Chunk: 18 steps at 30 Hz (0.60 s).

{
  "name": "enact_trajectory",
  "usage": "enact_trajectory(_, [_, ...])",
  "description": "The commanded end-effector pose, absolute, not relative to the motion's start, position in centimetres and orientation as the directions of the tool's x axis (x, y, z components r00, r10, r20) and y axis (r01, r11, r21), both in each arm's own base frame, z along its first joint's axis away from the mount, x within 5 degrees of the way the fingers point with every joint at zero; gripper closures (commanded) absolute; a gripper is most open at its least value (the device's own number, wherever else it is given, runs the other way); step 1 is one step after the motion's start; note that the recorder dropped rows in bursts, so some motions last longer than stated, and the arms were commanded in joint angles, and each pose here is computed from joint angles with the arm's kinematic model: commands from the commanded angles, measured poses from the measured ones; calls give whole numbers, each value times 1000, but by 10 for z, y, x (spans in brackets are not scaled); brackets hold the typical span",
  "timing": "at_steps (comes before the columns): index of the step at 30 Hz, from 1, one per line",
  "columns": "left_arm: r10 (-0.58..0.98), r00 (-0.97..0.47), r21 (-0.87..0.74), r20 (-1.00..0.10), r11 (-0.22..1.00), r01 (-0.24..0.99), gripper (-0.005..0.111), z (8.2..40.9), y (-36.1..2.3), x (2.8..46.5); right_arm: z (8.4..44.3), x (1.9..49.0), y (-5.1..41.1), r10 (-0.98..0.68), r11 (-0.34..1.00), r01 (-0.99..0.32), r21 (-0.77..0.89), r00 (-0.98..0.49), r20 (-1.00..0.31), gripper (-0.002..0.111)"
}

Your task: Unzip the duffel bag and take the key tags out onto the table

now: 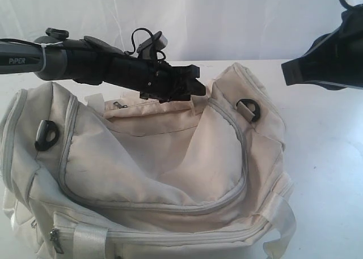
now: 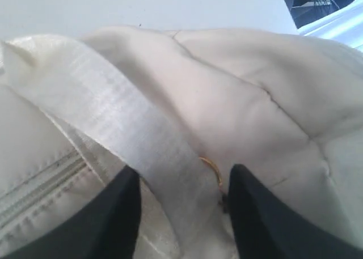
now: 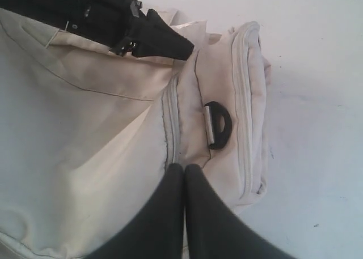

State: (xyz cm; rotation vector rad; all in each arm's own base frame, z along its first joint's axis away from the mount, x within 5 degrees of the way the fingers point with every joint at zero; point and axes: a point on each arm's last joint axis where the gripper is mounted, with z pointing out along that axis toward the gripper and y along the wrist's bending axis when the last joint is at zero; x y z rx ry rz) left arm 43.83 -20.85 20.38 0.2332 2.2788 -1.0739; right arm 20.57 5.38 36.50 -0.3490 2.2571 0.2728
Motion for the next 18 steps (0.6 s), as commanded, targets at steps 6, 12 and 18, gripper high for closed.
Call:
enact_trajectory(6, [-85, -793, -652, -604, 625, 430, 95, 204, -221, 435, 364, 206, 54, -148, 939, -331, 89, -627, -765, 108])
enact_trajectory(12, [-87, -781, -650, -619, 615, 447, 107, 211, -221, 436, 364, 206, 54, -149, 939, -332, 92, -631, -761, 108])
enact_trajectory(18, [-19, -671, -560, -741, 569, 602, 107, 264, -221, 429, 364, 206, 54, -149, 939, -332, 92, -631, -761, 108])
